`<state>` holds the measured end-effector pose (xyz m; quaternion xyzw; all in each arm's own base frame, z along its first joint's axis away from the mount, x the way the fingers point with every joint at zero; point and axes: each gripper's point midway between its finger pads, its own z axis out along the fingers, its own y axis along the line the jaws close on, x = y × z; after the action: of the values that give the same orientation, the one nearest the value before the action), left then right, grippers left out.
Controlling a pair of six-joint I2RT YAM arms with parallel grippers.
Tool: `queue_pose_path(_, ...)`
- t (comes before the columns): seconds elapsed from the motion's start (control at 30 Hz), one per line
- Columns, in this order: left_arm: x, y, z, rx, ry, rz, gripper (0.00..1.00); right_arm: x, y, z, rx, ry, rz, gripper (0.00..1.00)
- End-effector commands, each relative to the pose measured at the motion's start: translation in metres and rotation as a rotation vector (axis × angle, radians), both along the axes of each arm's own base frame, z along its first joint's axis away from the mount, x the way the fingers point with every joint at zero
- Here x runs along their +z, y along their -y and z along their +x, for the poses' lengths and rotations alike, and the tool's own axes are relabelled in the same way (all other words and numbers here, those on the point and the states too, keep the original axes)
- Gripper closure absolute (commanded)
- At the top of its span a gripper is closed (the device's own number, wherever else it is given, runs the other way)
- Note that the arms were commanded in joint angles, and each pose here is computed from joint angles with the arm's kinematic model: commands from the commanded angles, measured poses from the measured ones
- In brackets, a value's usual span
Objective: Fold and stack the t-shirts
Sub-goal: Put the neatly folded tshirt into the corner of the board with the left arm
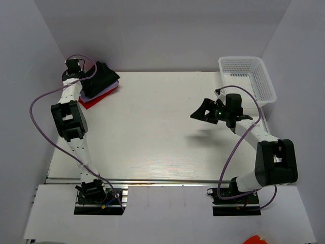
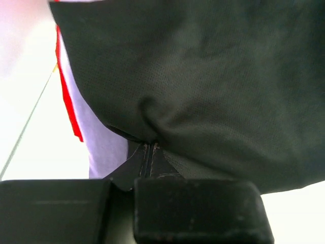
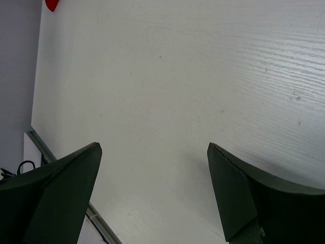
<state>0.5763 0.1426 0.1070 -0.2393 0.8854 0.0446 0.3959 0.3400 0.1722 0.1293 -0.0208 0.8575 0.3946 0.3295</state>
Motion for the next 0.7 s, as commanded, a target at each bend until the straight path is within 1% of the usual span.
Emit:
queue_pose_path(0.0,0.057,-0.011,0.002,0.033,0.096,0.039,1.0,0.017,-0.002,0.01,0.015,0.057,0.011,0.1)
queue_pose_path(0.13,0.081,-0.02,-0.009,0.063,0.118,0.102,1.0,0.016,-0.004,0.009,0.023,0.053,0.013,0.1)
queue_pose_path(0.23,0.096,-0.024,-0.011,0.073,0.14,0.131,1.0,0.016,-0.004,0.008,0.027,0.051,0.018,0.1)
queue_pose_path(0.3,0.098,-0.026,-0.012,0.073,0.132,0.143,1.0,0.016,-0.004,0.009,0.024,0.051,0.016,0.1)
queue_pose_path(0.33,0.091,-0.026,-0.013,0.066,0.111,0.147,1.0,0.016,-0.004,0.009,0.025,0.052,0.019,0.1)
queue_pose_path(0.4,0.099,-0.029,-0.011,0.062,0.114,0.17,1.0,0.016,-0.004,0.009,0.026,0.053,0.016,0.1)
queue_pose_path(0.47,0.103,-0.031,-0.01,0.045,0.113,0.193,1.0,0.016,-0.004,0.009,0.025,0.053,0.017,0.1)
queue_pose_path(0.6,0.109,-0.02,-0.001,-0.042,0.146,0.181,1.0,0.012,-0.004,0.009,0.026,0.041,0.016,0.1)
queue_pose_path(0.67,0.106,-0.016,-0.003,-0.061,0.133,0.164,1.0,0.013,-0.005,0.01,0.027,0.038,0.022,0.1)
